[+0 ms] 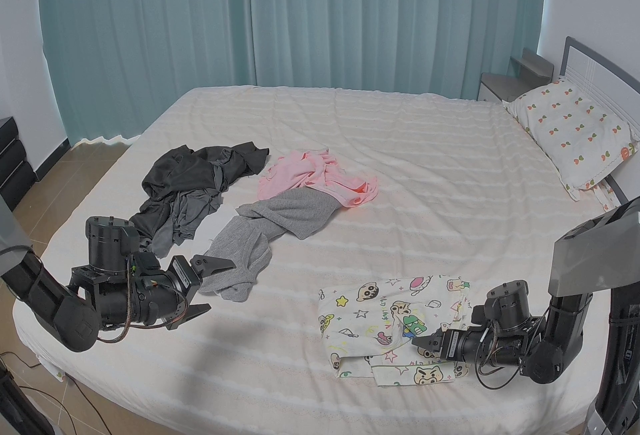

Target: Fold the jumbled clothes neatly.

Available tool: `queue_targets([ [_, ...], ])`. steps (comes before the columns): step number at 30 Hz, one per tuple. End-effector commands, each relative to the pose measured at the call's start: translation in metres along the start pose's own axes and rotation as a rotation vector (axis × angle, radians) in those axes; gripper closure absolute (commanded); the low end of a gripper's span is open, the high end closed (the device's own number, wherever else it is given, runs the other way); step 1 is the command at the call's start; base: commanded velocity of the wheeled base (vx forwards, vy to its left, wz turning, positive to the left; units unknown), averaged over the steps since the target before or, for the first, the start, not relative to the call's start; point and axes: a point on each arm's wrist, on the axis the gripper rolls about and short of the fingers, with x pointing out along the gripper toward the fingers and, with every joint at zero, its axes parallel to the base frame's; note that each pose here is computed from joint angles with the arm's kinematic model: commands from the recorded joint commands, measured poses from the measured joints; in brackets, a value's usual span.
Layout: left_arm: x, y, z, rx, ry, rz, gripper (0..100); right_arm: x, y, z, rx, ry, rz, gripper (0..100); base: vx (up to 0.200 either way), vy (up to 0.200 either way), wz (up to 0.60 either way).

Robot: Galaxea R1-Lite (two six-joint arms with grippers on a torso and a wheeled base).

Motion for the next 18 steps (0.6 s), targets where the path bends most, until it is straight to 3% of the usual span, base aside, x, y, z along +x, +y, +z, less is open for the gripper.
queue_targets([
  [1, 0.001, 0.001, 0.000, -0.002, 0.003, 0.004, 0, 0.003, -0.002, -0.002, 0.002, 0.006, -0.011, 0, 0.000, 0.000, 0.00],
  [18, 0.006, 0.005, -0.001, -0.008, 0.009, 0.022, 0, 0.019, -0.007, 0.007, 0.021, -0.043, -0.045, 0, 0.000, 0.000, 0.00],
])
